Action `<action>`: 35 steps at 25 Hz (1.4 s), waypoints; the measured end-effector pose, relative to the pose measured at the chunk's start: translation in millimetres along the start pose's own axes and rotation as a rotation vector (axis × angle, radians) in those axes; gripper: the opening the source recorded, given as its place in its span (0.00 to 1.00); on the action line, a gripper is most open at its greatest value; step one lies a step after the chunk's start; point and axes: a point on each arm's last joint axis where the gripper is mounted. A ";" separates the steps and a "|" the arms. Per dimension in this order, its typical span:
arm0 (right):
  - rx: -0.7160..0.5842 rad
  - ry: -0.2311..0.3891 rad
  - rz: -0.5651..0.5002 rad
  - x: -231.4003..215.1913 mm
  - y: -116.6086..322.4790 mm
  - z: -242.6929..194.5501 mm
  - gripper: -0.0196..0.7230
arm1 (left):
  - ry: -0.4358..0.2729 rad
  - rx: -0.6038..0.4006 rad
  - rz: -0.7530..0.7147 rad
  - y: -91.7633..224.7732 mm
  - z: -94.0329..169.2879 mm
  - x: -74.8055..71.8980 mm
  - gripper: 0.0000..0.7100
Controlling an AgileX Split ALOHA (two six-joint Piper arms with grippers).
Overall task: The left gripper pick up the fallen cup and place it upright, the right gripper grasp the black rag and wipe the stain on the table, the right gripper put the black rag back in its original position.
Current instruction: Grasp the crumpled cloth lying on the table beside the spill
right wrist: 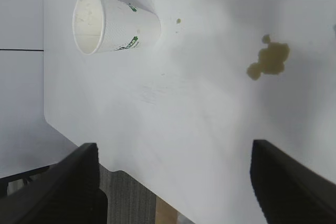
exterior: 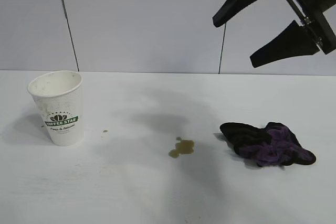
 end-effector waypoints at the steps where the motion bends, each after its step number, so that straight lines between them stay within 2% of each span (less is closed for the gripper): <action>1: 0.000 0.001 0.001 -0.1 0.0 0.0 0.76 | -0.010 0.030 0.015 7.3 -4.9 -0.3 0.98; 4: 0.001 0.004 0.002 -0.3 0.1 0.0 0.76 | 0.001 0.187 0.043 32.3 -33.6 -4.5 0.98; 9: 0.002 0.005 0.004 -0.5 0.1 0.0 0.76 | 0.028 0.378 0.100 70.8 -70.4 -14.0 0.98; 16: 0.037 0.026 0.038 -2.4 3.3 0.0 0.76 | 0.079 0.499 0.116 111.9 -104.1 -23.6 0.98; 19: 0.087 0.085 0.091 -8.0 7.6 0.5 0.76 | 0.104 0.519 0.107 122.7 -111.8 -26.3 0.98; 22: 0.129 0.195 0.150 -18.8 10.1 1.5 0.76 | 0.132 0.503 0.097 124.6 -115.1 -26.8 0.98; 27: 0.151 0.374 0.169 -41.0 5.5 -3.4 0.76 | 0.170 0.488 0.086 124.1 -115.7 -26.4 0.98; 29: 0.133 0.408 0.166 -47.8 0.9 -8.3 0.76 | 0.175 0.487 0.085 124.0 -115.8 -26.3 0.98; 35: 0.155 0.455 0.189 -65.5 -7.0 -46.7 0.76 | 0.174 0.481 0.085 123.6 -116.0 -26.3 0.98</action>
Point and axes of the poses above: a point on each arm's last joint axis where the gripper is mounted, z pointing back along that axis away from the gripper, x along the wrist's bending axis when the last joint is at zero, y = z × x, and after that the axes turned 6 degrees about -z, right-handed
